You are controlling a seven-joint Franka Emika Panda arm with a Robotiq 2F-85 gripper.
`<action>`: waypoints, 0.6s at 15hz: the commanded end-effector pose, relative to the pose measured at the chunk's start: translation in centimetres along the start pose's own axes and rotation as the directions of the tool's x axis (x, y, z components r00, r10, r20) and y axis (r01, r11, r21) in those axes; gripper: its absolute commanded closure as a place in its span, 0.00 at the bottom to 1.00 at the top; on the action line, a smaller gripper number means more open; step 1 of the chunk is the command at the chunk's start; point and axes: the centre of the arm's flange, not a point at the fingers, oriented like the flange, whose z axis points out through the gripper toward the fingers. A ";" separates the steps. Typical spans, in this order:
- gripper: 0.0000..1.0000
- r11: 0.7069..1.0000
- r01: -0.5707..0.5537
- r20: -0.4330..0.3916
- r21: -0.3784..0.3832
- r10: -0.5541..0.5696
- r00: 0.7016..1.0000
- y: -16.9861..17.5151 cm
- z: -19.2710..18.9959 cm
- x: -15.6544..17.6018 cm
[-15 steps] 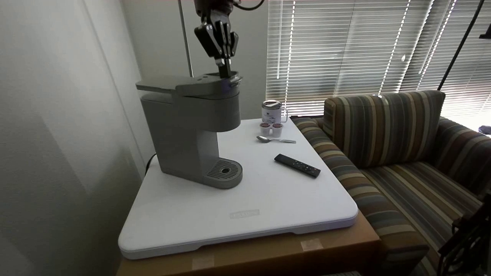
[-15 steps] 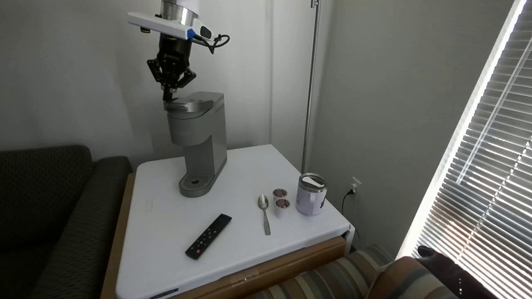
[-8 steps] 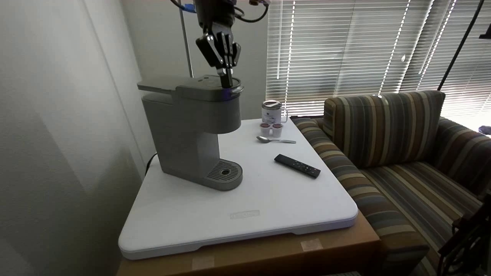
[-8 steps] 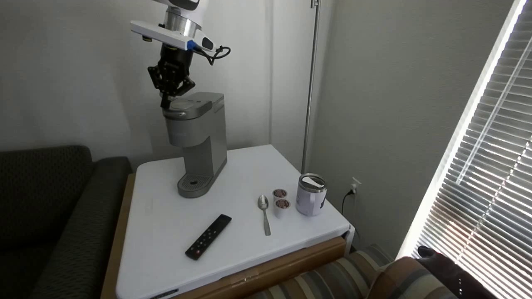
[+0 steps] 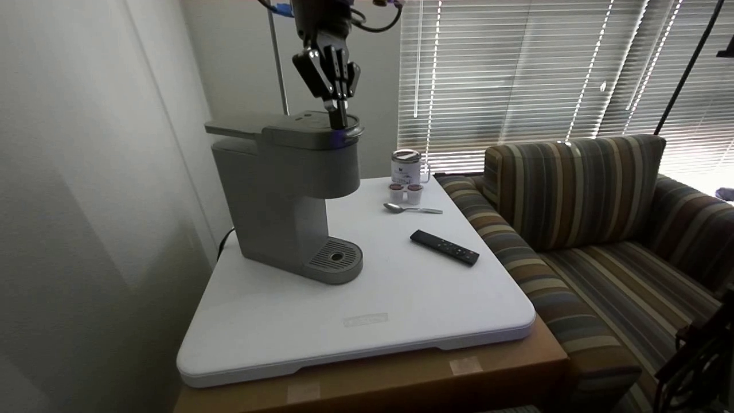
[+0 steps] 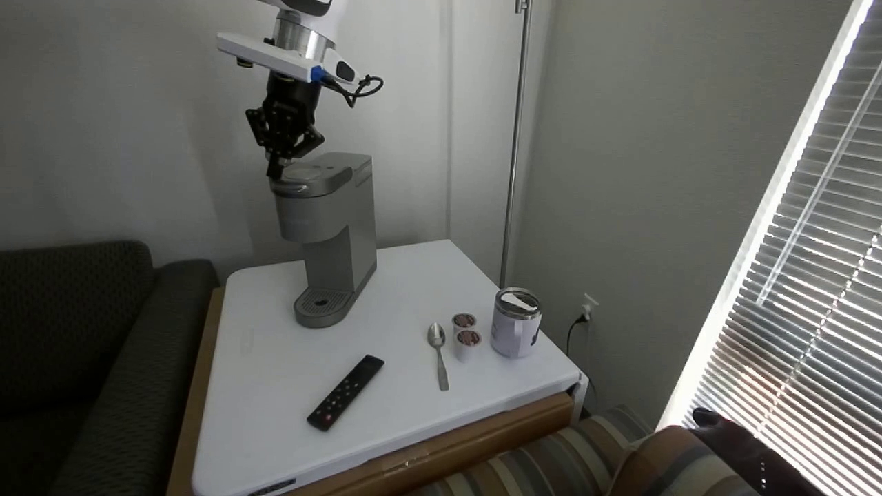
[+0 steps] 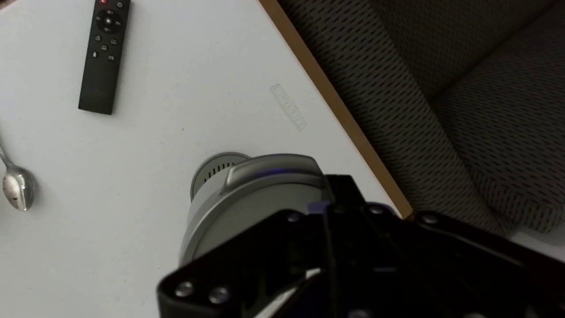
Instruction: Close the lid of the coffee maker
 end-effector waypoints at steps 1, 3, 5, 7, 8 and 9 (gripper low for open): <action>1.00 1.000 -0.024 0.028 -0.017 0.025 0.999 0.0 1.1 -0.9; 1.00 0.999 -0.031 0.021 -0.014 0.031 0.999 0.2 1.2 -1.2; 1.00 0.999 -0.037 0.005 -0.016 0.037 0.999 0.3 1.2 -1.4; 1.00 0.999 -0.037 -0.019 -0.022 0.037 0.999 0.3 0.9 -1.6; 1.00 0.999 -0.036 -0.024 -0.024 0.036 0.999 0.3 0.8 -1.6; 1.00 0.999 -0.028 -0.032 -0.027 0.027 0.999 0.3 0.7 -1.6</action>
